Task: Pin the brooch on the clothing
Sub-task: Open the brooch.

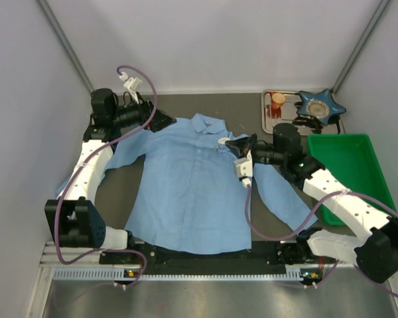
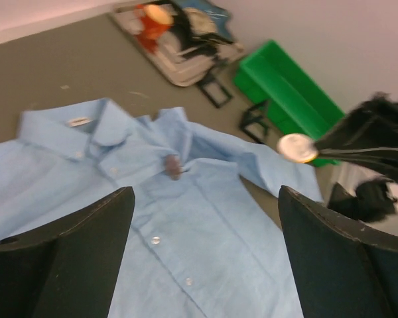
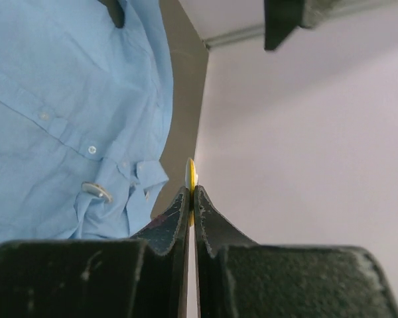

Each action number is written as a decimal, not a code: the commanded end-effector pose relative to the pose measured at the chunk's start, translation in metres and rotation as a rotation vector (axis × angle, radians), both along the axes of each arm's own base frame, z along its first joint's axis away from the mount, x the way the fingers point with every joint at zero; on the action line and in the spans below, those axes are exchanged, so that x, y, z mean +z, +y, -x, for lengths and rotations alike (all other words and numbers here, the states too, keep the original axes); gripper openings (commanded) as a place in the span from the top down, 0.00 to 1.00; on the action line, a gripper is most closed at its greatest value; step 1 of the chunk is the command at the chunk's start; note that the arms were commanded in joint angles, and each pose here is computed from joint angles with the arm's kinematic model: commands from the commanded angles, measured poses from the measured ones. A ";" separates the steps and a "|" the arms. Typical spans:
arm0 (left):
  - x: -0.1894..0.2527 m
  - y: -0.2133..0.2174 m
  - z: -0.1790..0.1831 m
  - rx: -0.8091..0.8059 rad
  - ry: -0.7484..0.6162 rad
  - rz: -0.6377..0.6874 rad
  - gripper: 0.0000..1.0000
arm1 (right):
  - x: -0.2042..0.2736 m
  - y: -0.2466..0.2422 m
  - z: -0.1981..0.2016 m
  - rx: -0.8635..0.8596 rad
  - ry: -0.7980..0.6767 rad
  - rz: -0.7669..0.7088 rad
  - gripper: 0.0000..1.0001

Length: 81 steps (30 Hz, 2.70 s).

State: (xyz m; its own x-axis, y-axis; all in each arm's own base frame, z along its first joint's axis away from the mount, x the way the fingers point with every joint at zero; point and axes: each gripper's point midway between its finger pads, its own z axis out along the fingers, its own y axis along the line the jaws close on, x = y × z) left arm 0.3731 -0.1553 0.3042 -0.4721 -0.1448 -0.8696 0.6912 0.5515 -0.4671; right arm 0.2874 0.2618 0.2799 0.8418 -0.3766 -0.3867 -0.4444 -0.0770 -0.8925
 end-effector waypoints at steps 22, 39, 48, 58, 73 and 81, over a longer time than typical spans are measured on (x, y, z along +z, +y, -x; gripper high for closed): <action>-0.020 -0.112 0.133 -0.720 0.324 0.196 0.53 | 0.017 0.038 0.100 0.440 -0.524 -0.063 1.00; -0.013 -0.124 0.146 -0.826 0.331 0.194 0.65 | 0.010 0.043 0.103 0.472 -0.535 -0.037 1.00; -0.013 -0.129 0.148 -0.847 0.342 0.193 0.78 | 0.010 0.045 0.101 0.476 -0.543 -0.033 1.00; -0.008 -0.118 0.126 -0.723 0.252 0.189 1.00 | 0.015 0.037 0.067 0.273 -0.472 -0.029 0.59; 0.036 -0.088 0.080 -0.381 -0.223 0.275 1.00 | 0.069 0.010 -0.011 -0.279 1.276 -0.438 0.11; 0.054 -0.086 0.072 -0.294 -0.266 0.407 1.00 | 0.086 0.042 -0.006 -0.101 1.693 -0.496 0.19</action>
